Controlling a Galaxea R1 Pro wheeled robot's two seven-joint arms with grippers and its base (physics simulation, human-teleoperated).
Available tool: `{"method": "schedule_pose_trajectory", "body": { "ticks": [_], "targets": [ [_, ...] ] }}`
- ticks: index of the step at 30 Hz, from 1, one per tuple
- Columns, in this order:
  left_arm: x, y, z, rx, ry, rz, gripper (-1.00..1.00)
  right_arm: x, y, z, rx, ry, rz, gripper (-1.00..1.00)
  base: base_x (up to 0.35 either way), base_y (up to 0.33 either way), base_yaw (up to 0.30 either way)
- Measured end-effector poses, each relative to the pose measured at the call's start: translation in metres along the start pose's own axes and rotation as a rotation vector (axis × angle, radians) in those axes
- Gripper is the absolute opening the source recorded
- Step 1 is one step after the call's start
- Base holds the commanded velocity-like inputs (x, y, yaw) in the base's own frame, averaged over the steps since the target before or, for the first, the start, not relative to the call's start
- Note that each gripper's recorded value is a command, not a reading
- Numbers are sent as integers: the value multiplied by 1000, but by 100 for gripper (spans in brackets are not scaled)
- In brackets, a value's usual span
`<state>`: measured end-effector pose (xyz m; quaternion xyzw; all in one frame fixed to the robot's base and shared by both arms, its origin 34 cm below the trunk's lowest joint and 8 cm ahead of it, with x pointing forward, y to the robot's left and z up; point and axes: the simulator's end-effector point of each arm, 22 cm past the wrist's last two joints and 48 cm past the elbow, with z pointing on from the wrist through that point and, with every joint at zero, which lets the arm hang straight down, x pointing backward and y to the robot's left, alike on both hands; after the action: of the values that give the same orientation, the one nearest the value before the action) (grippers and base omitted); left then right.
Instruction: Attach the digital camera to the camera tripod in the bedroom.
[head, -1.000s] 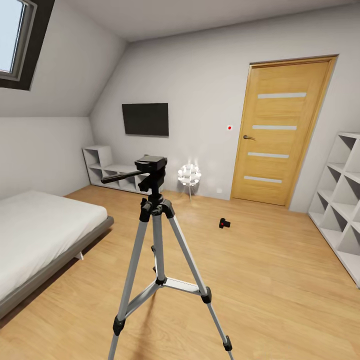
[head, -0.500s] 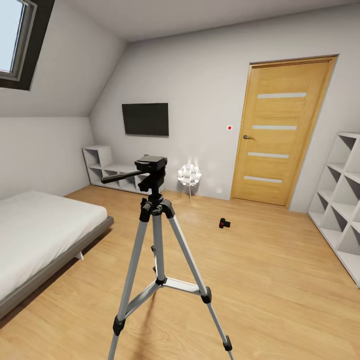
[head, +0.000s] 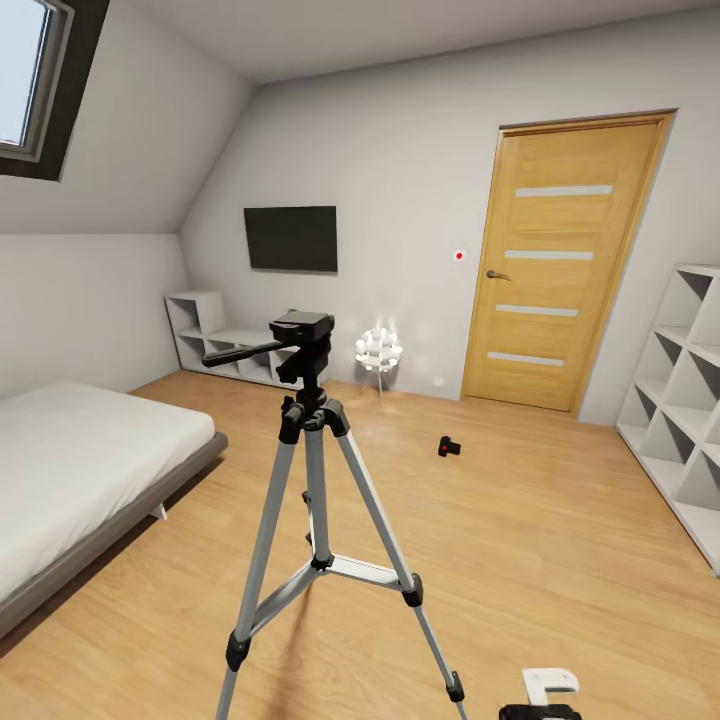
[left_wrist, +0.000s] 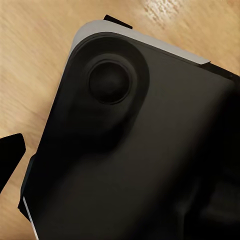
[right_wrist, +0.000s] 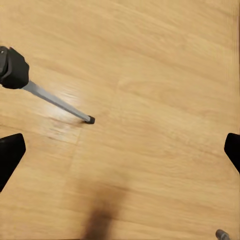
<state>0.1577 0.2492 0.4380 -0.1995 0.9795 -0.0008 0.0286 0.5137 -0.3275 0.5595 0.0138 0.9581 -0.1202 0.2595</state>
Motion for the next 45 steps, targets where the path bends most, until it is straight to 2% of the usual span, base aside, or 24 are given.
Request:
{"method": "schedule_pose_trajectory", "body": {
  "ticks": [6, 7, 8, 9, 10, 11, 15, 17, 18, 24, 25, 27, 34, 39, 41, 42, 45],
  "targets": [
    [0, 0, 0, 0, 0, 0, 100, -32, 1, -3, 13, -26, 38, 100, 0, 0, 0],
    [0, 0, 0, 0, 0, 0, 100, -74, 0, -5, 10, -59, 58, 100, 0, 0, 0],
    [0, 0, 0, 0, 0, 0, 100, -178, -6, -18, 8, -191, 97, 100, 0, 0, 0],
    [0, 0, 0, 0, 0, 0, 100, -276, -16, -44, 9, -322, 129, 100, 0, 0, 0],
    [0, 0, 0, 0, 0, 0, 100, -303, -19, -54, 7, -358, 142, 100, 0, 0, 0],
    [0, 0, 0, 0, 0, 0, 100, -274, -15, -43, 4, -317, 135, 100, 0, 0, 0],
    [0, 0, 0, 0, 0, 0, 100, -295, -14, -52, -16, -354, 142, 100, 0, 0, 0],
    [0, 0, 0, 0, 0, 1, 100, -305, -8, -57, -49, -375, 140, 100, 0, 0, 0],
    [0, 0, 0, 0, 0, 1, 100, -321, 18, -68, -189, -413, 114, 100, 0, 0, 0],
    [0, 0, 0, 0, 0, 2, 100, -341, 49, -92, -351, -475, 62, 100, 0, 0, 0],
    [0, 0, 0, 0, 0, 2, 100, -348, 56, -101, -382, -499, 48, 100, 0, 0, 0],
    [0, 0, 0, 0, 0, 2, 100, -361, 60, -115, -409, -537, 32, 100, 0, 0, 0],
    [0, 0, 0, 0, 0, 3, 100, -382, 64, -137, -426, -607, -6, 100, 0, 0, 0],
    [0, 0, 0, 0, 0, 3, 100, -387, 68, -145, -451, -626, -24, 100, 0, 0, 0],
    [0, 0, 0, 0, 0, 4, 100, -387, 74, -148, -477, -631, -37, 100, 0, 0, 0],
    [0, 0, 0, 0, 0, 4, 100, -386, 80, -152, -510, -634, -51, 100, 0, 0, 0],
    [0, 0, 0, 0, 0, 4, 100, -385, 83, -154, -528, -635, -60, 100, 0, 0, 0]
  ]
}}
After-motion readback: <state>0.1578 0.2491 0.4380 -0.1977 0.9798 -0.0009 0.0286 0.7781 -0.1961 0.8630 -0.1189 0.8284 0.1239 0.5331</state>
